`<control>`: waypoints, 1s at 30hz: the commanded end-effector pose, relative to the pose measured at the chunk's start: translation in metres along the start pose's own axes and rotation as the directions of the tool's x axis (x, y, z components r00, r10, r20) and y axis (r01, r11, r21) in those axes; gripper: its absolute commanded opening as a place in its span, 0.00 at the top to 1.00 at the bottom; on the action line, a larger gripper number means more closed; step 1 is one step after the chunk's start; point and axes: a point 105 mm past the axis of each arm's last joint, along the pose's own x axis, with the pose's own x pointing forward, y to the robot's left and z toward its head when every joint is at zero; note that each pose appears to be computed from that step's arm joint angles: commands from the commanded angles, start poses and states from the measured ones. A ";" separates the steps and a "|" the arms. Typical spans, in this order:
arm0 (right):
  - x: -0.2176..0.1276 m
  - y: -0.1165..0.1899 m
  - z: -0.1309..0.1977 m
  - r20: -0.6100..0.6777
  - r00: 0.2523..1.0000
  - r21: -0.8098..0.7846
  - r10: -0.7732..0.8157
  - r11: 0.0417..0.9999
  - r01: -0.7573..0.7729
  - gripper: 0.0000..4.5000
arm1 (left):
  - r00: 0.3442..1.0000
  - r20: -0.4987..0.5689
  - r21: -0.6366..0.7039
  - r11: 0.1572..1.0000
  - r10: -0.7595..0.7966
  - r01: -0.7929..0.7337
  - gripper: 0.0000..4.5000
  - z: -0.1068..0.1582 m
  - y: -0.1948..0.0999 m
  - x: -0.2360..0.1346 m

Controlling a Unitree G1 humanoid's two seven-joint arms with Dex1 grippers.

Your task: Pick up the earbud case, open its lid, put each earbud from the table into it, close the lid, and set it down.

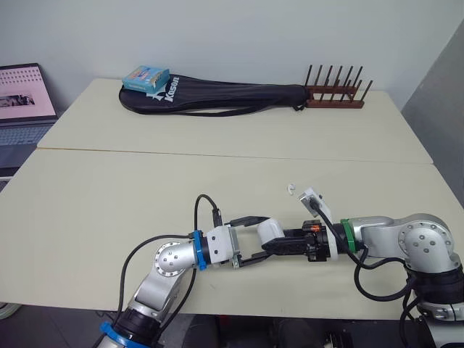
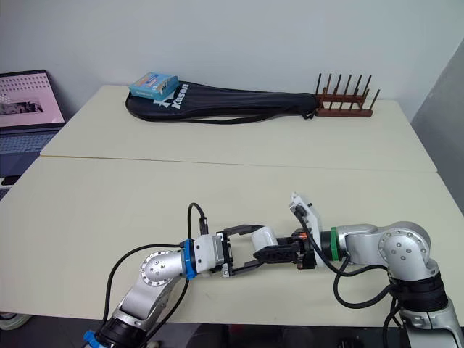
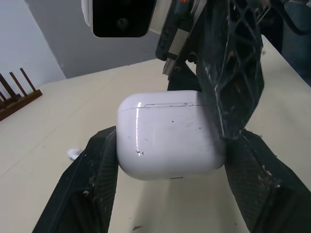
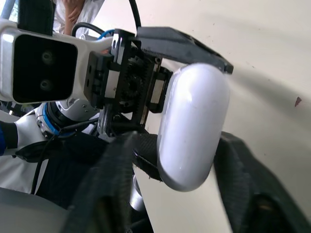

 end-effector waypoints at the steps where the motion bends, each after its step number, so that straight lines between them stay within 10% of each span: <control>1: 0.000 0.004 0.002 0.003 1.000 -0.021 0.017 1.000 -0.017 0.79 | 0.999 0.041 0.040 0.999 0.011 -0.013 0.38 0.010 0.003 0.003; 9: -0.002 0.004 0.006 0.013 1.000 -0.024 0.024 0.999 -0.024 0.82 | 0.999 0.047 0.055 0.998 0.022 -0.025 0.38 0.009 0.004 0.004; 14: -0.003 0.003 0.009 -0.006 1.000 -0.065 0.005 0.998 -0.005 0.82 | 0.999 -0.041 -0.022 1.000 0.012 -0.013 0.01 -0.005 0.007 -0.002; 18: -0.008 -0.003 0.013 -0.052 0.994 -0.214 -0.091 0.974 0.078 0.82 | 0.980 -0.197 -0.228 0.973 -0.024 -0.022 0.00 -0.026 0.012 -0.021; 30: -0.030 -0.028 0.018 -0.221 0.898 -0.804 -0.381 0.592 0.053 0.82 | 0.919 -0.308 -0.277 0.948 -0.245 0.159 0.00 0.008 0.031 0.005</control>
